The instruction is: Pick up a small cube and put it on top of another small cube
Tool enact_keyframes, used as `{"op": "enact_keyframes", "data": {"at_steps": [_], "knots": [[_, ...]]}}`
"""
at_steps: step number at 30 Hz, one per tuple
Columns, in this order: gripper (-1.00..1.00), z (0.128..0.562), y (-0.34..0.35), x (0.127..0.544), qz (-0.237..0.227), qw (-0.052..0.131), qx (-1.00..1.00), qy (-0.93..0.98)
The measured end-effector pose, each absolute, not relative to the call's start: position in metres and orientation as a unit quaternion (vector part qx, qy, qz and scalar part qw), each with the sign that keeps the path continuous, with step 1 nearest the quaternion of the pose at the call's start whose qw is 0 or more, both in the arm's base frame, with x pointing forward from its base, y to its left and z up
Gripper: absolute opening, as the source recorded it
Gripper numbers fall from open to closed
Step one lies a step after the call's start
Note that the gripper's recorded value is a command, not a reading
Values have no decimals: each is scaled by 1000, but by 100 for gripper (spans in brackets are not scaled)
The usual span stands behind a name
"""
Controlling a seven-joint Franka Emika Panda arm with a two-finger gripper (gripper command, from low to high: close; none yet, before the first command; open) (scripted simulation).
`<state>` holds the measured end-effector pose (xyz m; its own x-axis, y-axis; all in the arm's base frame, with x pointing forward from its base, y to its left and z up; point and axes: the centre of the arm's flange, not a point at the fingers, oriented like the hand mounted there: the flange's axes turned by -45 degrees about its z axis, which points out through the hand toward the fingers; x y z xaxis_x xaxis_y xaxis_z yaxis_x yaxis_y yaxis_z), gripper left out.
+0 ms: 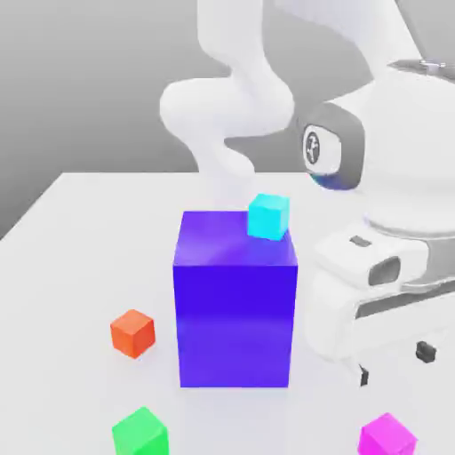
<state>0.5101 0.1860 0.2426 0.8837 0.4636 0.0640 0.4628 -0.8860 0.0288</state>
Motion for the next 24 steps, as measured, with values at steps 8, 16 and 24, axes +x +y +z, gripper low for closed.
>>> {"op": "enact_keyframes", "data": {"at_steps": [8,16,24], "knots": [[-100,135,202,497,0,0,965,261],[-100,154,203,497,0,0,965,261],[-100,214,60,516,-2,6,998,61]]}}
